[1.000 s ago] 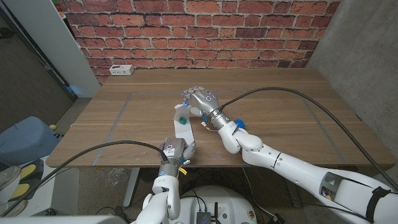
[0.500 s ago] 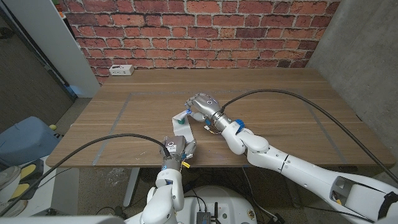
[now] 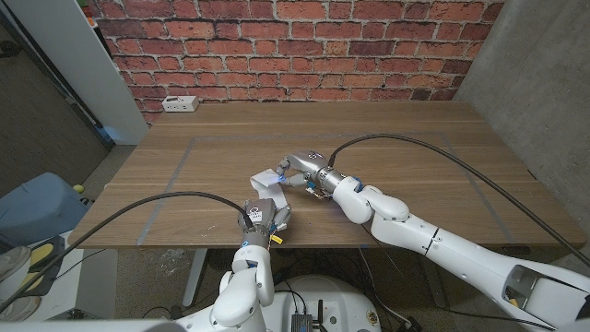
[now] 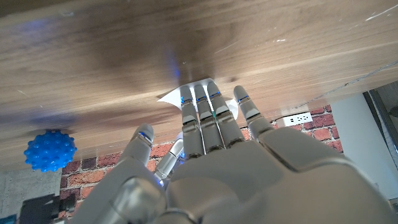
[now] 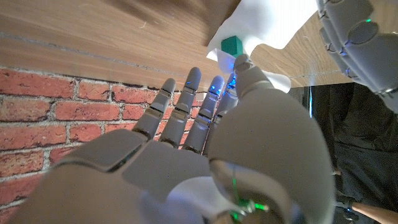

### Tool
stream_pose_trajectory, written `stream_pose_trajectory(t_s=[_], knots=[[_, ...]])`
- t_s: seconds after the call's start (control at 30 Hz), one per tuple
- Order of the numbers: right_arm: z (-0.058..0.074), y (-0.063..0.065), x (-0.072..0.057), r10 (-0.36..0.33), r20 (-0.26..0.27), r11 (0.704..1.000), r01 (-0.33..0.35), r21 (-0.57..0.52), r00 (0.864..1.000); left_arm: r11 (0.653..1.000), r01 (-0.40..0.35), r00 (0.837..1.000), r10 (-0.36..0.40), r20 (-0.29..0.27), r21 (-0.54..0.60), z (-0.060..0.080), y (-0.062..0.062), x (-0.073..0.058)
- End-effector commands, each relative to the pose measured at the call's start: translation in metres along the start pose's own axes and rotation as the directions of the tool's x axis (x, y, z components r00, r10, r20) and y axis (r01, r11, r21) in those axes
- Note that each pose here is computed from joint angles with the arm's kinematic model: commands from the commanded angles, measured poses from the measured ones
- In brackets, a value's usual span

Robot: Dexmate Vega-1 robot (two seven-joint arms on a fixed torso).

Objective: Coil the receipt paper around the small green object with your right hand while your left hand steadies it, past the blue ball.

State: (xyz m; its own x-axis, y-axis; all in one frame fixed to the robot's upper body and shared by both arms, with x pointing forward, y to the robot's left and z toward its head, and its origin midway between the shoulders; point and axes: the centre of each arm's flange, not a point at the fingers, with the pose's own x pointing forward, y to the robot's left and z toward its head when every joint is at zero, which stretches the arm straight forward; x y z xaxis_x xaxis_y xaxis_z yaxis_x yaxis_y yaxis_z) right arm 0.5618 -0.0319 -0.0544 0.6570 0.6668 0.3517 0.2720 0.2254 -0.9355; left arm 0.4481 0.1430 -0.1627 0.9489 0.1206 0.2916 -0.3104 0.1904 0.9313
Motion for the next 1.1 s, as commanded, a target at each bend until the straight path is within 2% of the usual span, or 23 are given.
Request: stream_pose_trajectory(t_s=[0.03, 0.1, 0.2, 0.33, 0.47, 0.57, 0.6, 0.7, 0.77, 0.93, 1.1], knots=[[0.007, -0.003, 0.001, 0.176, 0.073, 0.982, -0.181, 0.059, 0.982, 1.0, 0.002, 1.0, -0.002, 0.0, 0.002, 0.002, 0.001, 0.0], [0.009, -0.001, 0.004, 0.203, 0.078, 0.979, -0.203, -0.009, 0.976, 1.0, 0.003, 1.0, -0.003, 0.0, -0.001, 0.002, 0.001, 0.0], [0.015, 0.003, 0.006, 0.183, 0.072, 0.978, -0.174, -0.119, 0.98, 1.0, 0.003, 1.0, -0.003, -0.003, 0.0, 0.001, 0.001, -0.001], [0.019, 0.007, 0.009, 0.172, 0.073, 0.969, -0.156, -0.191, 0.982, 1.0, -0.017, 1.0, 0.017, 0.003, -0.017, 0.0, 0.001, -0.004], [0.021, 0.012, 0.011, 0.174, 0.073, 0.961, -0.153, -0.228, 0.982, 0.995, -0.08, 0.997, 0.081, 0.01, -0.052, -0.004, 0.002, -0.011], [0.022, 0.015, 0.013, 0.181, 0.069, 0.957, -0.159, -0.241, 0.981, 0.984, -0.157, 0.987, 0.16, 0.034, -0.079, -0.007, 0.002, -0.017], [0.023, 0.016, 0.014, 0.182, 0.063, 0.955, -0.161, -0.249, 0.981, 0.968, -0.23, 0.97, 0.236, 0.062, -0.097, -0.008, 0.001, -0.023], [0.022, 0.018, 0.016, 0.182, 0.054, 0.951, -0.162, -0.263, 0.982, 0.934, -0.329, 0.934, 0.343, 0.094, -0.142, -0.01, -0.001, -0.031], [0.022, 0.02, 0.017, 0.19, 0.048, 0.947, -0.17, -0.271, 0.981, 0.909, -0.378, 0.91, 0.4, 0.107, -0.177, -0.012, -0.002, -0.036], [0.023, 0.024, 0.017, 0.202, 0.038, 0.939, -0.183, -0.29, 0.979, 0.837, -0.492, 0.838, 0.53, 0.132, -0.24, -0.014, -0.005, -0.049], [0.025, 0.026, 0.016, 0.197, 0.041, 0.938, -0.176, -0.3, 0.98, 0.772, -0.563, 0.766, 0.622, 0.165, -0.295, -0.016, -0.008, -0.055]])
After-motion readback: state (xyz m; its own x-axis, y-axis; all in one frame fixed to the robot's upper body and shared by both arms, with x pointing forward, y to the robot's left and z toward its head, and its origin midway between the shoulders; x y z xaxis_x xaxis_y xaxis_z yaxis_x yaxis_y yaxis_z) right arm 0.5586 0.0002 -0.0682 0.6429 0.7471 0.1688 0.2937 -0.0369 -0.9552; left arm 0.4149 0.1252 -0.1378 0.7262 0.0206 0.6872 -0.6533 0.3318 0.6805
